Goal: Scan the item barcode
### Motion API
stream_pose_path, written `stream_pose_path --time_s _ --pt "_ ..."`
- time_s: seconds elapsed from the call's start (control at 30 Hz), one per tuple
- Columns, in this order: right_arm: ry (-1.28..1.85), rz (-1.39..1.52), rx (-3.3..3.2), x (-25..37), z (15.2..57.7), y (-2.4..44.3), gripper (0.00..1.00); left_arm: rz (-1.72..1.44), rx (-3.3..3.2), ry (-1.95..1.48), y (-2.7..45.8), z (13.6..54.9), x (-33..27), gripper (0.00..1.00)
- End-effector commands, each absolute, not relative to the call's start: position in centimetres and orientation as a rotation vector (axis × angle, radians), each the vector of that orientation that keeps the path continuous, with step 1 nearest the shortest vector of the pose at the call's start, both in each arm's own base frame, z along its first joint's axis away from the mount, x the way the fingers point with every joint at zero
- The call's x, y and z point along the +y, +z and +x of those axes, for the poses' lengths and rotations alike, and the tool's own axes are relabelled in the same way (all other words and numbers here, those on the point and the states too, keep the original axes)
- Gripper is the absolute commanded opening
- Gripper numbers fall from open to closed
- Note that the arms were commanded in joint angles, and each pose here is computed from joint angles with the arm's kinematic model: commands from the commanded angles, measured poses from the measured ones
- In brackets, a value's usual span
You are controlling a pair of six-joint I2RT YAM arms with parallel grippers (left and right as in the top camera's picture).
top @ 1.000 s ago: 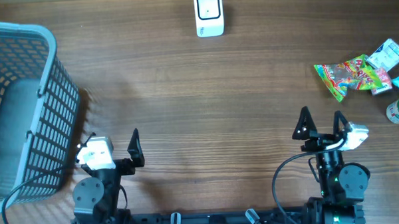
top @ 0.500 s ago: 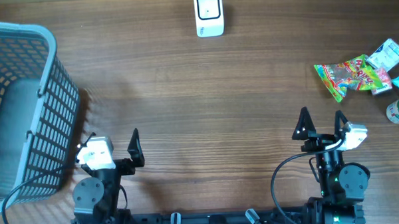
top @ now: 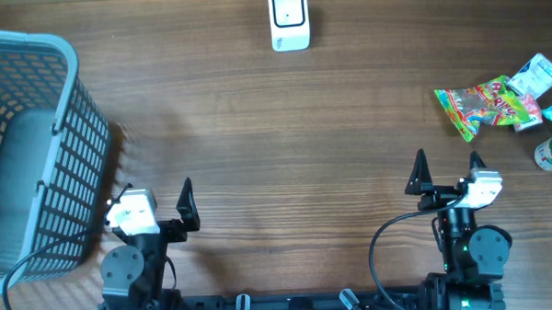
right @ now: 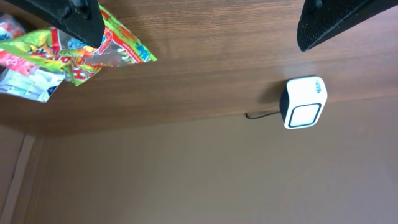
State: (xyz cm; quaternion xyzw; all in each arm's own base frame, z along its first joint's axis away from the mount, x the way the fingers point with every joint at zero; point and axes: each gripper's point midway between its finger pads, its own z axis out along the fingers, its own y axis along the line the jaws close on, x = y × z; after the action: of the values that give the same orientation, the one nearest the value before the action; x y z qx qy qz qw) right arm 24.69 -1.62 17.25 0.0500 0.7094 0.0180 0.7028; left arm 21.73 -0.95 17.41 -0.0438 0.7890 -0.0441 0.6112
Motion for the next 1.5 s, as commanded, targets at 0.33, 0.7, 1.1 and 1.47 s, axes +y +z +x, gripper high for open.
stream_pose_path --time_s 0.33,0.7,1.1,1.47 --pt "0.001 0.092 1.565 -1.8 24.6 17.6 1.0 -0.111 1.815 -0.099 17.4 21.7 -0.8 1.0" --pt "0.001 0.091 1.565 -1.8 24.6 17.6 1.0 -0.096 1.556 -0.143 19.0 24.4 -1.3 1.0" --pt "0.001 0.092 1.565 -1.8 24.6 17.6 1.0 0.016 1.657 -0.104 15.4 24.6 -1.7 1.0" --pt "0.001 0.092 1.565 -1.8 24.6 17.6 1.0 0.023 1.645 -0.1 15.7 24.5 -1.8 1.0"
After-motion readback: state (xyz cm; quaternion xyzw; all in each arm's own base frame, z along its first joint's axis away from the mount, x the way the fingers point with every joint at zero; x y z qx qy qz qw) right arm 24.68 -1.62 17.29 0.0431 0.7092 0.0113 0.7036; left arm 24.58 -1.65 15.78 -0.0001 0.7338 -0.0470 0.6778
